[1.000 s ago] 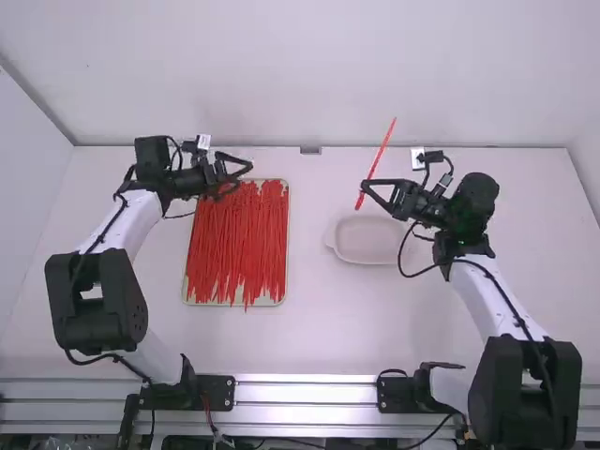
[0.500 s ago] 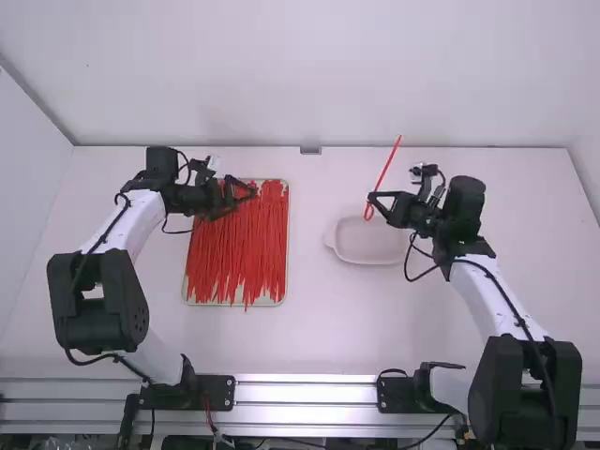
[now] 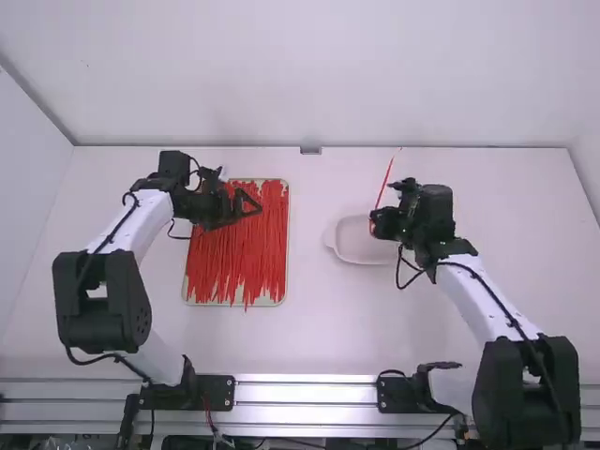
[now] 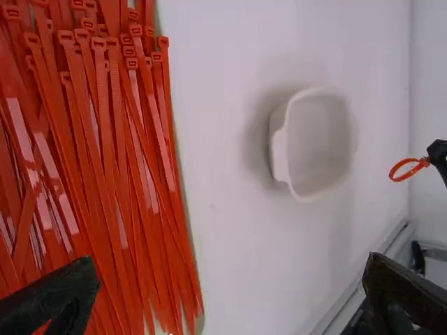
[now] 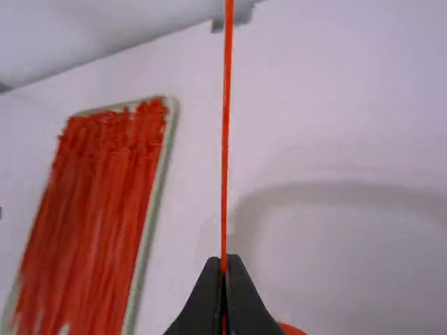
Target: Fasten the cable tie
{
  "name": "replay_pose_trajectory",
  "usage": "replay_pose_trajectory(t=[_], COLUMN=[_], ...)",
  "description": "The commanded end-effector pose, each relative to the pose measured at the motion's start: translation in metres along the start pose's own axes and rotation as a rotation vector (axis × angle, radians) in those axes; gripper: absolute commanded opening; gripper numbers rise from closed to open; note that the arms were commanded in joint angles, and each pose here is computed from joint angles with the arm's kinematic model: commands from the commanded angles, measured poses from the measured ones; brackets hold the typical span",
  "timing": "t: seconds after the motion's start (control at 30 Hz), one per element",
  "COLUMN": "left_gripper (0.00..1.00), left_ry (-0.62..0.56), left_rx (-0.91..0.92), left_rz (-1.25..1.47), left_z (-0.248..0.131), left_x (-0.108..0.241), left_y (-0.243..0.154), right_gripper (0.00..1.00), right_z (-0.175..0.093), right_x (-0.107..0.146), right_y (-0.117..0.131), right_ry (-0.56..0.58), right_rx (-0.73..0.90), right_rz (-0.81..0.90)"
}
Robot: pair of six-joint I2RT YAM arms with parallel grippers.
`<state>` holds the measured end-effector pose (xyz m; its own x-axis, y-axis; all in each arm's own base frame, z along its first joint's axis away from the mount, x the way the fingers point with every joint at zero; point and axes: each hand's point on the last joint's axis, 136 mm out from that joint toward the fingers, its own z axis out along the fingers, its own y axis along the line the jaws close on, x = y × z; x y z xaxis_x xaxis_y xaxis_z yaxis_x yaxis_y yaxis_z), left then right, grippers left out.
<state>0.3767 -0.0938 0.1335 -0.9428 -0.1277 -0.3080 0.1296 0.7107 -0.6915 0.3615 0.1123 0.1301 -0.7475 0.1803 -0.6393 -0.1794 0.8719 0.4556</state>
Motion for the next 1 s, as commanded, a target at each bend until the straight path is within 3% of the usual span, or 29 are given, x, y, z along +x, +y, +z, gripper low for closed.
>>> replay_pose_trajectory(t=[0.0,0.27,0.7,0.97], left_gripper=[0.99,0.99,1.0,0.99], left_ry=[-0.033,-0.03,-0.014,-0.013], left_rx=[-0.022,-0.022,0.024,0.067], left_rz=[0.063,0.07,0.134,0.16], left_z=[-0.01,-0.009,-0.008,-0.009], left_x=[-0.008,-0.007,-0.003,-0.002], left_y=[-0.01,-0.011,-0.019,-0.026], right_gripper=[0.0,0.0,0.0,0.0], right_z=[-0.003,0.0,0.042,0.047], right_x=[-0.011,0.002,0.024,0.023], right_y=[-0.012,-0.028,-0.047,-0.048], right_ry=[-0.045,-0.02,0.062,0.056], right_rx=[0.134,0.297,0.29,0.288], right_rz=[-0.04,-0.072,-0.05,-0.053])
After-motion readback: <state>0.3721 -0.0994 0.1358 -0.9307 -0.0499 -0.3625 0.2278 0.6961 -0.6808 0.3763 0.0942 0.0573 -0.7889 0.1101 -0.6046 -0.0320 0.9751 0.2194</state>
